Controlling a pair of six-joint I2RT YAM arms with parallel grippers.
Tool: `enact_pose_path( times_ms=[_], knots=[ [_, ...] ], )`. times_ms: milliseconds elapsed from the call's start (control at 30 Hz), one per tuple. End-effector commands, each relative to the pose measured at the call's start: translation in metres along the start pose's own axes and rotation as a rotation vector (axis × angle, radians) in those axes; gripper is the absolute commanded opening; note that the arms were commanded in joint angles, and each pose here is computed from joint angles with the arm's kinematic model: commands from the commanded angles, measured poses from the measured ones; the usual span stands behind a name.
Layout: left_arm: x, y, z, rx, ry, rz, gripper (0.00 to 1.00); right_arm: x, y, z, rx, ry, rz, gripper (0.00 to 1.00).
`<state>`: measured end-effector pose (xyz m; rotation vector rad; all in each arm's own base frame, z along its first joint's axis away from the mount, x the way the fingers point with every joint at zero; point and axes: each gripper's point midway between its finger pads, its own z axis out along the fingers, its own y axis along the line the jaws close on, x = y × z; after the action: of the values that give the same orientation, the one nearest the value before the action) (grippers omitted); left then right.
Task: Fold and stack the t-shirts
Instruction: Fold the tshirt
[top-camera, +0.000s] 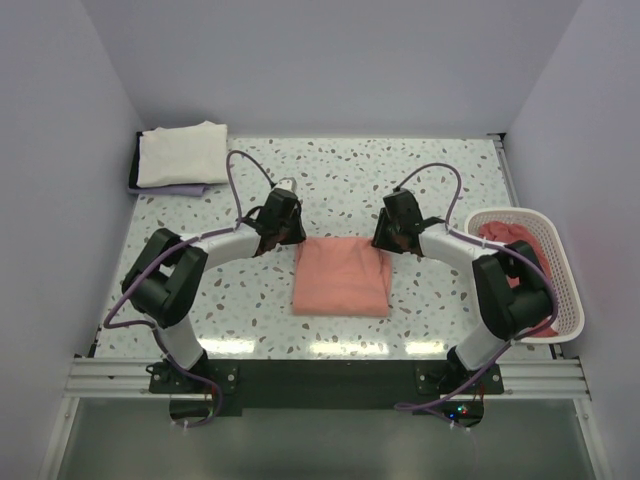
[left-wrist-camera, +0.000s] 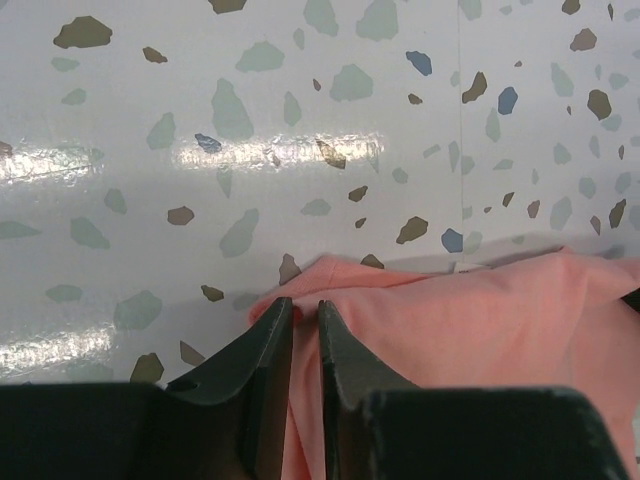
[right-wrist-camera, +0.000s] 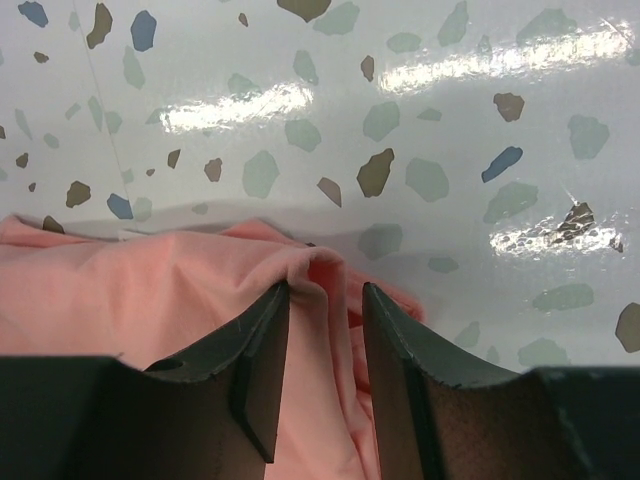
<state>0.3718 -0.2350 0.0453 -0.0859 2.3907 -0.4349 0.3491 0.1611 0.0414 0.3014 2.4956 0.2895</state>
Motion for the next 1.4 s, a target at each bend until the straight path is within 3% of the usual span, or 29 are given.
enact_pose_path(
  times_ms=[0, 700, 800, 967, 1367],
  knots=[
    [-0.017, -0.01, 0.002, 0.043, -0.052, -0.013, 0.2, -0.032, 0.015, 0.0, -0.022, -0.093, 0.033, 0.39],
    [-0.021, -0.013, 0.001, 0.057, -0.048, -0.007, 0.05, -0.037, 0.023, 0.007, -0.043, -0.094, 0.054, 0.34],
    [-0.021, -0.012, 0.0, 0.057, -0.048, -0.007, 0.02, -0.036, 0.023, 0.008, -0.041, -0.093, 0.055, 0.27],
    [-0.028, -0.011, -0.006, 0.059, -0.061, -0.007, 0.0, -0.039, 0.02, 0.002, -0.028, -0.107, 0.055, 0.02],
    [-0.046, 0.001, -0.027, 0.044, -0.069, -0.026, 0.0, -0.047, -0.001, -0.025, 0.049, -0.163, 0.038, 0.0]
  ],
)
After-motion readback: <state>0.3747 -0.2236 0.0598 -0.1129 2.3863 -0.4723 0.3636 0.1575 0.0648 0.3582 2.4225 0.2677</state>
